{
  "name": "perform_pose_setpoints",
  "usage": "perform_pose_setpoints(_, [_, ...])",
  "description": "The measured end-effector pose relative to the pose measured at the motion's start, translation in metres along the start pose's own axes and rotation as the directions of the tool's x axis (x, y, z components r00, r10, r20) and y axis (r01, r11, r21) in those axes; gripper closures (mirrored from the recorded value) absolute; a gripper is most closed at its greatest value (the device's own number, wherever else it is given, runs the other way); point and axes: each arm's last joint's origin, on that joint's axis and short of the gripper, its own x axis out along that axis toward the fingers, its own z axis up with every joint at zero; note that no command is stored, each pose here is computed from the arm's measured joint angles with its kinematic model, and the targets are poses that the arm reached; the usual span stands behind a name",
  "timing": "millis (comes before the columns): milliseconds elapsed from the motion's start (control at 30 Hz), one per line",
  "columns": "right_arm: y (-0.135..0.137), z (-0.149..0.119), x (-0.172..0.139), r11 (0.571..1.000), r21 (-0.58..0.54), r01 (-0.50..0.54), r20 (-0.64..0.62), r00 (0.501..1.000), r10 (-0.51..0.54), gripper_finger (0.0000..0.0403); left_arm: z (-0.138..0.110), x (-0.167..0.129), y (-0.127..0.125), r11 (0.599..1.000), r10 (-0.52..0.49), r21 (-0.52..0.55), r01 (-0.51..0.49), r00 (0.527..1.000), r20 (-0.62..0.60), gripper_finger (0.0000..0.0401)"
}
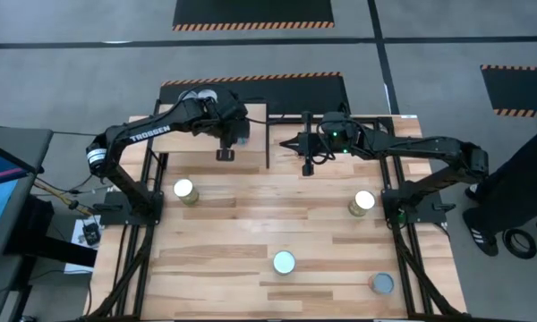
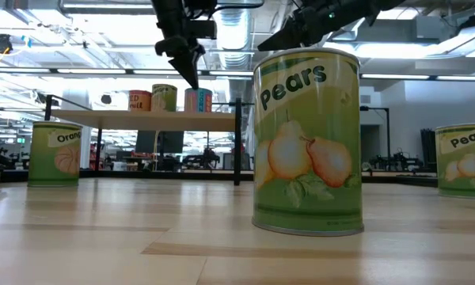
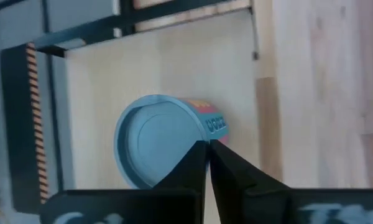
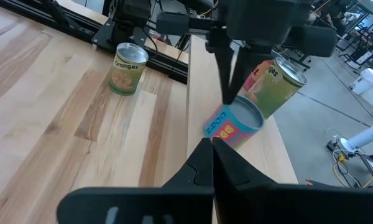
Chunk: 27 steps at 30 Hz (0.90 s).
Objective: Pick and place cans onto a shelf
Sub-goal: Put the canned mixed corn on the shelf
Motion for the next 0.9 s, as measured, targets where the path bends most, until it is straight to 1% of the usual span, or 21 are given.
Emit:
perform_pose_setpoints(100, [0.000, 0.000, 0.000, 1.000, 0.000, 0.000, 0.000, 1.000, 0.000, 0.0394, 0.000, 0.000, 0.005, 0.999, 0.044, -0.001, -0.044, 0.999, 0.000, 0.0399])
perform_pose_setpoints(167, [0.000, 0.000, 0.000, 1.000, 0.000, 0.000, 0.000, 1.000, 0.000, 0.0394, -0.003, 0.001, 0.011, 0.998, 0.061, -0.019, -0.061, 0.998, -0.002, 0.0399])
perform_pose_setpoints(367, [0.000, 0.000, 0.000, 1.000, 0.000, 0.000, 0.000, 1.000, 0.000, 0.0394, -0.018, 0.004, 0.033, 0.983, 0.108, -0.146, -0.110, 0.994, -0.024, 0.0401])
perform_pose_setpoints(567, [0.000, 0.000, 0.000, 1.000, 0.000, 0.000, 0.000, 1.000, 0.000, 0.0394, -0.026, 0.005, 0.053, 0.962, 0.173, -0.214, -0.169, 0.985, -0.002, 0.0401])
perform_pose_setpoints(733, [0.000, 0.000, 0.000, 1.000, -0.002, -0.001, 0.000, 1.000, 0.001, 0.0394, -0.034, 0.006, 0.060, 0.951, 0.174, -0.257, -0.174, 0.985, -0.024, 0.0401])
perform_pose_setpoints(900, [0.000, 0.000, 0.000, 1.000, -0.004, -0.001, 0.000, 1.000, 0.001, 0.0394, -0.037, 0.006, 0.062, 0.950, 0.167, -0.262, -0.170, 0.985, -0.034, 0.0401])
